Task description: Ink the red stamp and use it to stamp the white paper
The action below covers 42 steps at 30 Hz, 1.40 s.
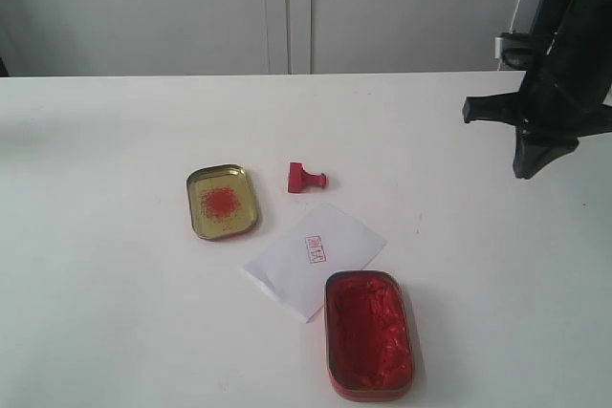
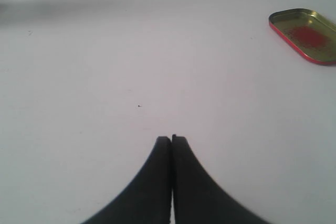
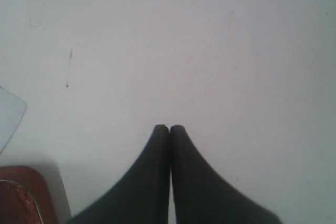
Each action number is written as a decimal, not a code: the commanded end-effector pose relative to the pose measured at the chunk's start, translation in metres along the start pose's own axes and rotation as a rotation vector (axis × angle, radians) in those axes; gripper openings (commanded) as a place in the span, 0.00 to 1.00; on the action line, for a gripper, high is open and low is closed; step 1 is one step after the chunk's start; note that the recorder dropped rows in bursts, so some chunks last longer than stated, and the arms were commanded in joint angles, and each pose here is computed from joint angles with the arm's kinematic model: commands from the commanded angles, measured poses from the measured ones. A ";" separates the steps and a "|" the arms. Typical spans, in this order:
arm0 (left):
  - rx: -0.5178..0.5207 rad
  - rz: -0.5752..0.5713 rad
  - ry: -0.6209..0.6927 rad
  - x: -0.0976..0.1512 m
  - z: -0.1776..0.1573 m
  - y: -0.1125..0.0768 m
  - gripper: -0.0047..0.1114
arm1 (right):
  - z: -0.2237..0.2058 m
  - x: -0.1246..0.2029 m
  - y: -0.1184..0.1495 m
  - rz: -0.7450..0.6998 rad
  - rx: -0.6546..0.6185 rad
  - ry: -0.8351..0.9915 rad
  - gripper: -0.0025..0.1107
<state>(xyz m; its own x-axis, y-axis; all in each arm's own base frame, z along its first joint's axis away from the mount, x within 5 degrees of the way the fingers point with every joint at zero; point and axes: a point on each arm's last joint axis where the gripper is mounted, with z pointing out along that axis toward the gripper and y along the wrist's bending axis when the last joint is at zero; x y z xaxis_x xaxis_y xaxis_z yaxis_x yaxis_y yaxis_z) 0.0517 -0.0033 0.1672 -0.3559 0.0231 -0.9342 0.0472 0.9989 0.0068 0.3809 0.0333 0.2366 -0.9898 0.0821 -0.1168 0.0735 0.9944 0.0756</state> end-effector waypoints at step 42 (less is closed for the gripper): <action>-0.001 -0.003 -0.003 0.001 0.000 0.000 0.04 | -0.087 0.168 -0.032 -0.095 0.021 -0.441 0.02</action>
<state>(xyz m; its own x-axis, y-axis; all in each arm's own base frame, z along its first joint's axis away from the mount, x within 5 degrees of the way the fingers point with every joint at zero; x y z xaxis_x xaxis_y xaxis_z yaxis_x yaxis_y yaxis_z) 0.0517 -0.0033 0.1672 -0.3559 0.0231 -0.9342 0.0472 0.9989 0.0068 0.2123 0.0121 0.2943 -0.8816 0.0200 -0.4715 0.0008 0.9992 0.0408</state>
